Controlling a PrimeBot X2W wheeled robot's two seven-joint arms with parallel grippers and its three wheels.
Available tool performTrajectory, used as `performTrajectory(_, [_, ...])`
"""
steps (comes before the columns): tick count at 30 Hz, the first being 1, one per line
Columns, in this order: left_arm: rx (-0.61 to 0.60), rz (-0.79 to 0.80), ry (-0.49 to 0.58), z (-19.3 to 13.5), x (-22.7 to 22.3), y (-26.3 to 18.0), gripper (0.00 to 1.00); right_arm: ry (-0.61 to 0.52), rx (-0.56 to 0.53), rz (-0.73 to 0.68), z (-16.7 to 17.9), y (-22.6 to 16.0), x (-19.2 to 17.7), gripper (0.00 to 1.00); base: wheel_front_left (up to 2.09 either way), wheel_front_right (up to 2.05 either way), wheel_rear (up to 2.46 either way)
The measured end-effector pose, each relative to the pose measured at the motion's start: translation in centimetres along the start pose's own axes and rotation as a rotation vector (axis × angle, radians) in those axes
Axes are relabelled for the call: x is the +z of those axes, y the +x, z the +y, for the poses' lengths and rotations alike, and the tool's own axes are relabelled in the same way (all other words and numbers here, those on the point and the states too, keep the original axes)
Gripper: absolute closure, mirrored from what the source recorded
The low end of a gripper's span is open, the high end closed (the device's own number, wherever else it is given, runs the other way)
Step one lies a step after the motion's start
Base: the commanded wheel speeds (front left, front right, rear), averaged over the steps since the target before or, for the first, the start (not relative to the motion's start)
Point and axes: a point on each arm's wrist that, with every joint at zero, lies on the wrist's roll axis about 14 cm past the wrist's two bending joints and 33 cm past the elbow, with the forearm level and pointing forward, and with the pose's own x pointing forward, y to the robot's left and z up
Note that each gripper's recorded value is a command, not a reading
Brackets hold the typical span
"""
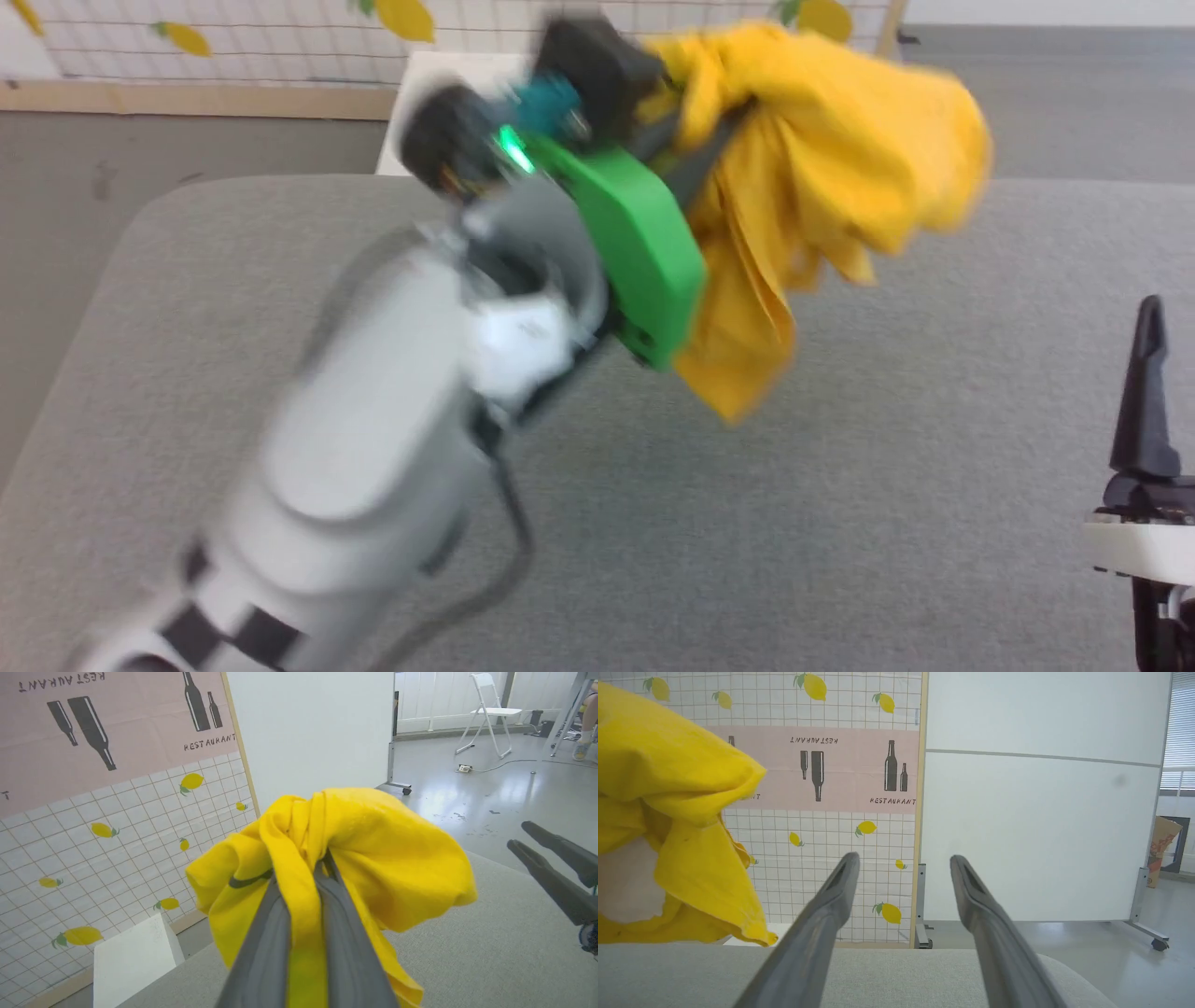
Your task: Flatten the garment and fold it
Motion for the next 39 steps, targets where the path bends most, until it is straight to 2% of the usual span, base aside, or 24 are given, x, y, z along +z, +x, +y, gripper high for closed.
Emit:
performTrajectory(6, [0.004, 0.091, -0.070, -2.4, -8.5, 2.0, 1.00, -0.023, -0.033, 0.021, -1.3, -0.7, -0.4, 0.00, 0.00, 0.00, 0.00])
performTrajectory(11, [-0.025, 0.341, -0.083, -4.5, -19.2, 1.0, 1.00, -0.033, -0.047, 0.059, -1.8, -1.2, -1.5, 0.00, 0.00, 0.00, 0.00])
performTrajectory(14, [-0.062, 0.474, -0.151, -6.4, -24.2, -0.3, 1.00, -0.038, -0.061, 0.084, -2.3, -1.5, -2.2, 0.00, 0.00, 0.00, 0.00])
performTrajectory(15, [-0.071, 0.513, -0.179, -7.0, -25.5, -0.8, 0.82, -0.039, -0.063, 0.093, -2.4, -1.6, -2.5, 0.00, 0.00, 0.00, 0.00])
performTrajectory(16, [-0.075, 0.538, -0.218, -7.6, -26.5, -1.1, 0.55, -0.040, -0.064, 0.102, -2.4, -1.6, -2.7, 0.00, 0.00, 0.00, 0.00])
performTrajectory(17, [-0.072, 0.550, -0.237, -7.8, -27.0, -1.2, 0.05, -0.039, -0.063, 0.107, -2.4, -1.7, -2.9, 0.00, 0.00, 0.00, 0.00])
performTrajectory(18, [-0.069, 0.552, -0.242, -7.9, -27.3, -1.3, 0.00, -0.037, -0.061, 0.111, -2.3, -1.7, -3.1, 0.00, 0.00, 0.00, 0.00])
performTrajectory(24, [0.037, 0.345, -0.340, -5.5, -23.3, 0.4, 0.00, -0.019, -0.040, 0.102, -1.5, -1.6, -2.8, 0.00, 0.00, 0.00, 0.00])
performTrajectory(25, [0.103, 0.189, -0.366, -3.4, -19.4, 0.9, 0.00, -0.007, -0.028, 0.089, -1.0, -1.6, -2.3, 0.00, 0.00, 0.00, 0.00])
performTrajectory(27, [0.165, 0.088, -0.364, -1.3, -16.7, 0.3, 0.00, 0.001, -0.017, 0.083, -0.6, -1.8, -2.0, 0.00, 0.00, 0.00, 0.00])
performTrajectory(29, [0.238, 0.011, -0.346, 0.8, -14.9, -1.2, 0.00, 0.008, -0.008, 0.086, -0.3, -2.3, -1.9, 0.00, 0.00, 0.00, 0.00])
performTrajectory(34, [0.491, -0.132, -0.253, 6.7, -12.3, -8.5, 0.00, 0.029, 0.018, 0.092, 0.7, -3.1, -1.6, 0.00, 0.00, 0.00, 0.00])
performTrajectory(39, [0.716, -0.191, -0.246, 9.3, -11.7, -15.7, 0.00, 0.052, 0.034, 0.106, 1.3, -3.5, -1.9, 0.00, 0.00, 0.00, 0.00])
